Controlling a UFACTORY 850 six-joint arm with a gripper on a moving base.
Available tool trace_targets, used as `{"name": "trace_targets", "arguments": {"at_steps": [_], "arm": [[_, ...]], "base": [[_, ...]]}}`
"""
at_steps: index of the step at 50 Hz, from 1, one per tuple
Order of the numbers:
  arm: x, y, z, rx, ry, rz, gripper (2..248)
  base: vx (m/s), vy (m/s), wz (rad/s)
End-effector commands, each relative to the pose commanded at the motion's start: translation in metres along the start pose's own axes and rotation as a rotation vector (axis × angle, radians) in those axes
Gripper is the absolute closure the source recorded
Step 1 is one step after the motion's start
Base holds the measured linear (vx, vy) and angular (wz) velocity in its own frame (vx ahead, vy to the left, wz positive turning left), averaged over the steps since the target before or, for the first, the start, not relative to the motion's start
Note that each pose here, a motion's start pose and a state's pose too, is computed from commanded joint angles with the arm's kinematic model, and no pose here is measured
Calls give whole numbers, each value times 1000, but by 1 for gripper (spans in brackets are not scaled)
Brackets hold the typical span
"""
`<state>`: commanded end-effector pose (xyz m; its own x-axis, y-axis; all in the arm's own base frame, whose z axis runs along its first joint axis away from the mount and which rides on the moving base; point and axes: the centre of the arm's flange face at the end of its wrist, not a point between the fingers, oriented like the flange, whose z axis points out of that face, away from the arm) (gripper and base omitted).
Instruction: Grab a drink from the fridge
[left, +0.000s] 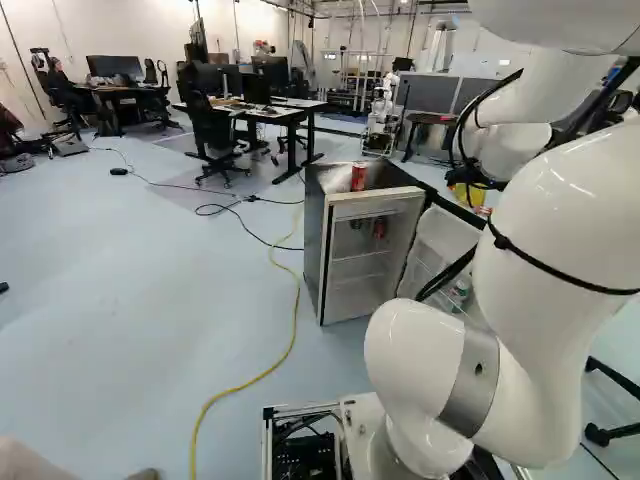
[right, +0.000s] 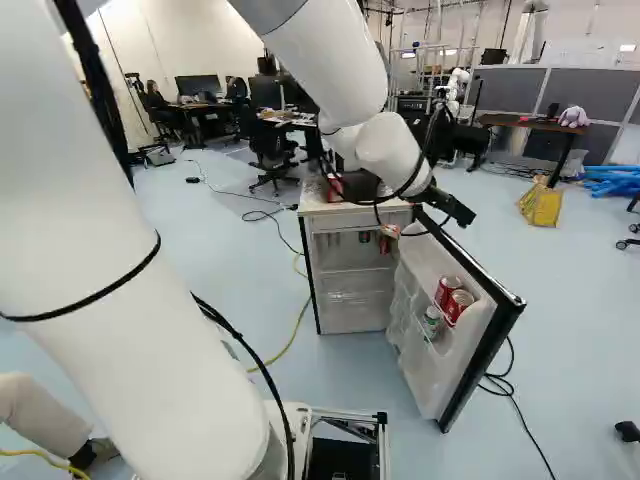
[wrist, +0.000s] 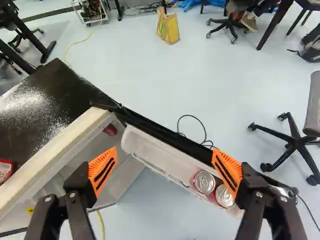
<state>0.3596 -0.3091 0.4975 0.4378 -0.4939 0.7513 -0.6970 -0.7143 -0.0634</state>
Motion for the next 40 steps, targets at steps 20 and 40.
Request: {"name": "trace_targets", "arguments": {"at_steps": [20, 40], "arm": [[20, 23, 20, -36, 3, 32, 3], [33, 47, 40, -70, -43, 65, 3]], "base": [[0, 0, 0], [0, 0, 0]]}}
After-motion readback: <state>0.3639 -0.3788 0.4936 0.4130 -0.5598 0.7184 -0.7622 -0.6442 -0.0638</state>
